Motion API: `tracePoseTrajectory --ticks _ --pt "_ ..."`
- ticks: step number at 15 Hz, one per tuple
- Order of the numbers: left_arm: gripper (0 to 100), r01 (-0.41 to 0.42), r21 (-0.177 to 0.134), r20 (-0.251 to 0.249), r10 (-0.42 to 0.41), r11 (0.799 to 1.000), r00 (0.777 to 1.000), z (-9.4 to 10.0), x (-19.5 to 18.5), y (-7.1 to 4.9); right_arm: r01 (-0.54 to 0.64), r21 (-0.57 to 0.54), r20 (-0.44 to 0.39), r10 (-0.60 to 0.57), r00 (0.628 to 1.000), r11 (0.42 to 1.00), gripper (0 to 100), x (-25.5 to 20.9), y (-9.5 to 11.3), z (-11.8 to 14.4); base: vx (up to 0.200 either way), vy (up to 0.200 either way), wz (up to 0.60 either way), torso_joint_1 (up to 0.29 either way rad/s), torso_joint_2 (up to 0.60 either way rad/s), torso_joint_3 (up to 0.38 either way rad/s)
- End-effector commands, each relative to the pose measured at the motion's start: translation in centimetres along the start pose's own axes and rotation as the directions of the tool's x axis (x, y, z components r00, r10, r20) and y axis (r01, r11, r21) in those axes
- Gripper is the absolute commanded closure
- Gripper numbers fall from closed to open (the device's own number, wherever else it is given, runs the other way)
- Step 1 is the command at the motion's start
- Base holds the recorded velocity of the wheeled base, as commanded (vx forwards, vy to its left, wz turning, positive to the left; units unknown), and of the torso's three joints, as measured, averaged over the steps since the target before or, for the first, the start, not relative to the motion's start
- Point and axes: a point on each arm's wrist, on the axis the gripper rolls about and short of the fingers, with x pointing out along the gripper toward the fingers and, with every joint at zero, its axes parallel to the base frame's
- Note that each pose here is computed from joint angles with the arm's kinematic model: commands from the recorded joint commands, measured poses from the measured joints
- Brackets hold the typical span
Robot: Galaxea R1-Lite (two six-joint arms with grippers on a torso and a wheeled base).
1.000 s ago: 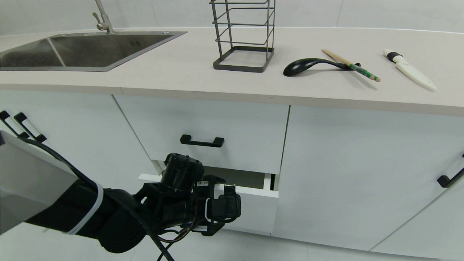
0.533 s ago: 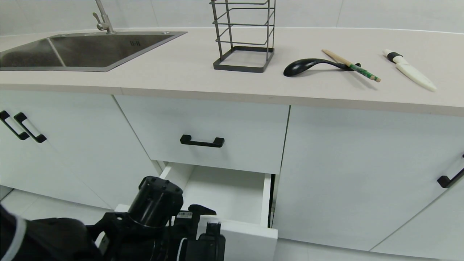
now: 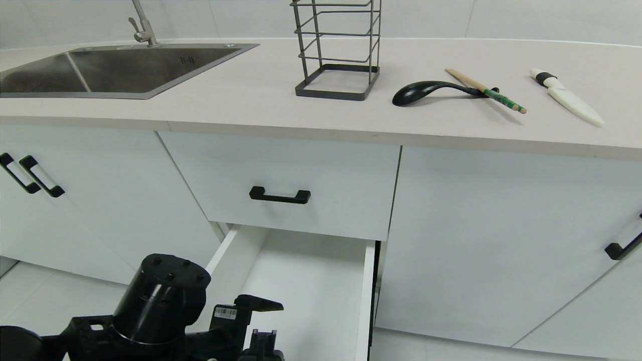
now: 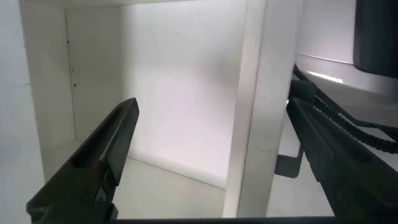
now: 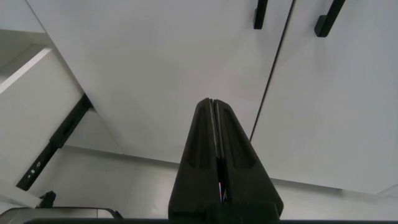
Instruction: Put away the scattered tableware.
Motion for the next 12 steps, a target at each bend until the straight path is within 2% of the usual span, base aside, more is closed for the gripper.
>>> tracePoseTrajectory --ticks 1,6,8,9,10,11,12 --pt "0 -0.002 -0.002 -0.003 0.002 1.000 1.000 0.0 0.1 0.0 0.000 0.000 -0.001 0.000 1.000 1.000 100 0.0 0.0 0.0 0.000 0.000 0.00 0.000 0.00 0.000" --pt "0 -0.005 -0.007 -0.007 0.005 1.000 1.000 -0.2 0.2 0.0 0.000 0.000 -0.001 0.000 1.000 1.000 100 0.0 0.0 0.0 0.000 0.000 0.00 0.000 0.00 0.000" --pt "0 -0.013 -0.005 0.006 0.013 1.000 1.000 0.0 -0.1 0.1 -0.001 0.000 -0.001 0.001 1.000 1.000 100 0.0 0.0 0.0 0.000 0.000 0.00 0.000 0.00 0.000" --pt "0 -0.020 -0.001 0.029 0.020 1.000 0.999 0.3 -0.3 0.4 0.000 0.000 -0.001 0.000 1.000 1.000 100 0.0 0.0 0.0 0.000 0.000 0.00 0.000 0.00 0.000" --pt "0 -0.031 -0.003 0.073 0.031 1.000 0.997 0.6 -0.6 0.9 0.000 0.000 -0.001 0.000 1.000 1.000 100 0.0 0.0 0.0 0.000 0.000 0.00 0.000 0.00 0.000" --pt "0 -0.042 -0.021 0.117 0.044 0.999 0.992 1.0 -1.1 1.3 0.000 0.000 -0.001 0.000 1.000 1.000 100 0.0 0.0 0.0 0.000 0.000 0.00 0.000 0.00 0.000" --pt "0 -0.060 -0.072 0.175 0.072 0.996 0.982 1.5 -2.1 1.8 0.000 0.000 -0.001 0.000 1.000 1.000 100 0.0 0.0 0.0 0.000 0.000 0.00 0.000 0.00 0.000"
